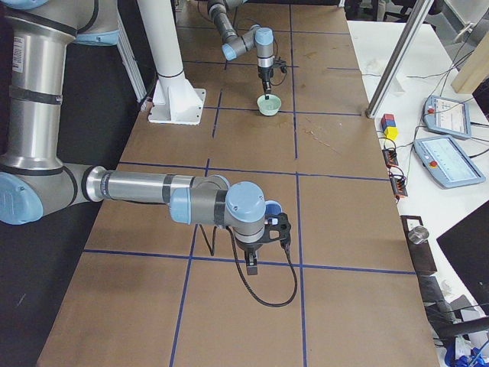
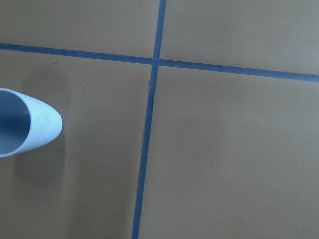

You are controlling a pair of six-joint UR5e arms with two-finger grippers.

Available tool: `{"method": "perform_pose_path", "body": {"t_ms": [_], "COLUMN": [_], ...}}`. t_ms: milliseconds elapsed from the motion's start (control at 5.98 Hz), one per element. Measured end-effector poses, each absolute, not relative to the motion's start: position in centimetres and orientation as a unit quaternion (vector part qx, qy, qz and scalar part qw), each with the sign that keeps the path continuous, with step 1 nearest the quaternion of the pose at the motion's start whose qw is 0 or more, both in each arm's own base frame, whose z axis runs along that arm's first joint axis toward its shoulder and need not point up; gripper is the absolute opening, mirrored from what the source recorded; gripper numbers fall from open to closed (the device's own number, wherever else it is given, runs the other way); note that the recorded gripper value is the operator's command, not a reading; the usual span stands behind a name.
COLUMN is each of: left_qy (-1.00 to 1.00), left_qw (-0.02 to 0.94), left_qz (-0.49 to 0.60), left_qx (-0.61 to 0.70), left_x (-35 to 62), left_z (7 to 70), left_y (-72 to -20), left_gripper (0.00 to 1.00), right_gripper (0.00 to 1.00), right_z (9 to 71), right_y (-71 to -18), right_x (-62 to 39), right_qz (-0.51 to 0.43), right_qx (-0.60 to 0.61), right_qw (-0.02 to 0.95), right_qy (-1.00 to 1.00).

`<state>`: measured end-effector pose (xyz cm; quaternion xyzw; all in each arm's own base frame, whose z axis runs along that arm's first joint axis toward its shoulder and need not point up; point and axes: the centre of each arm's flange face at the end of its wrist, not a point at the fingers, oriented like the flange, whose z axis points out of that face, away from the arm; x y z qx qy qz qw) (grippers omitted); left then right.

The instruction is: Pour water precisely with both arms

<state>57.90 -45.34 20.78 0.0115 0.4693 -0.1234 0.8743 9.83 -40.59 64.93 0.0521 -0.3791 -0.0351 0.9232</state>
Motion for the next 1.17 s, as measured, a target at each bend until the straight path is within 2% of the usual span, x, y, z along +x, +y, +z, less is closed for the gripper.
{"method": "perform_pose_path", "body": {"t_ms": [502, 836, 1171], "left_qy": [0.497, 0.488, 0.474], "left_qw": [0.862, 0.871, 0.88], "left_qz": [-0.096, -0.054, -0.011], "left_qx": [0.011, 0.025, 0.032], "left_x": [47.4, 38.3, 27.9], "left_z": [22.8, 28.7, 37.2], "left_y": [-48.1, -51.7, -54.4], "left_gripper": [0.0, 0.0, 0.0], "right_gripper": [1.0, 1.0, 1.0], "right_z": [65.0, 65.0, 65.0], "right_y": [-40.6, -40.6, -40.6], "right_x": [9.8, 9.7, 9.7], "right_qz": [-0.033, -0.032, -0.031], "right_qx": [0.051, 0.051, 0.05], "right_qw": [0.923, 0.922, 0.922], "right_qy": [-0.38, -0.382, -0.383]}}
